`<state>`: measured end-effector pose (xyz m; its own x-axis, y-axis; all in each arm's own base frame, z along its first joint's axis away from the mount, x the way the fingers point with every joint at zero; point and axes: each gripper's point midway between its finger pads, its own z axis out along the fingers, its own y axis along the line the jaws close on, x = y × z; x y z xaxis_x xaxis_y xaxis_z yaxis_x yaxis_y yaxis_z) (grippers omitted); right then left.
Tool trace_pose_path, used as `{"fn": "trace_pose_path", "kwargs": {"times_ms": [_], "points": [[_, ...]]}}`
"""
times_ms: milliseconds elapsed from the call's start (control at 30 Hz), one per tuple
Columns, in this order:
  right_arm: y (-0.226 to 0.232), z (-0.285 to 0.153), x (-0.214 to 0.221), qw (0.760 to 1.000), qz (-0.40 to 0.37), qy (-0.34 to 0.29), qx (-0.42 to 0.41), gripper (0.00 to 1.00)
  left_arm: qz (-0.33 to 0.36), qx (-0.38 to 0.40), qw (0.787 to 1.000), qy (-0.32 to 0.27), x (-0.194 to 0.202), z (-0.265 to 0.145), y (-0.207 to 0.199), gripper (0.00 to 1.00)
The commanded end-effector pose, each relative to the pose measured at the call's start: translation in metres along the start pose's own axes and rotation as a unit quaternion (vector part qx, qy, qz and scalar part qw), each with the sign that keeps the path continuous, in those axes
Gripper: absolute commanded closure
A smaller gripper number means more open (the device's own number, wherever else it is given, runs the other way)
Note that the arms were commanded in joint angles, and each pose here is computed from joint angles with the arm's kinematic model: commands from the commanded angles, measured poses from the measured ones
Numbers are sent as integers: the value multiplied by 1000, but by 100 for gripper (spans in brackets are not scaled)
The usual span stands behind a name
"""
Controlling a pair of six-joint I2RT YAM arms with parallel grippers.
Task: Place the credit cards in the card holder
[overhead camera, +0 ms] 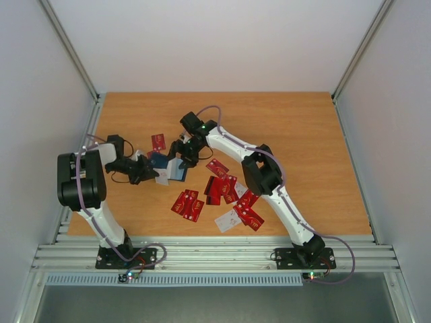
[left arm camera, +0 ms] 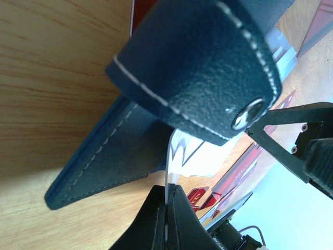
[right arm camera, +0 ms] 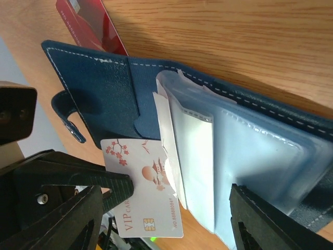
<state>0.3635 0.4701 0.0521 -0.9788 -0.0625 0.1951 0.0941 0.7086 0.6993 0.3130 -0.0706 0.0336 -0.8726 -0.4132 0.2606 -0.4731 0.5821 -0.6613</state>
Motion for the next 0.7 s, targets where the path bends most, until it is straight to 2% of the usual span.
{"fn": "trace_pose_path", "kwargs": {"times_ms": [0,167,333,500,667], "points": [[-11,7,1,1000,-8,2,23,32,-23,-29,999,25,16,14,19,100],[2,-8,13,999,-42,8,10,33,-13,-22,998,57,42,34,9,100],[6,-19,26,998,-58,20,6,33,-4,12,996,88,64,54,-19,100],[0,-25,37,998,-59,26,15,33,-1,14,996,90,67,41,-36,100],[-20,-15,37,998,-45,31,35,33,43,-20,997,66,75,12,-48,100]]}}
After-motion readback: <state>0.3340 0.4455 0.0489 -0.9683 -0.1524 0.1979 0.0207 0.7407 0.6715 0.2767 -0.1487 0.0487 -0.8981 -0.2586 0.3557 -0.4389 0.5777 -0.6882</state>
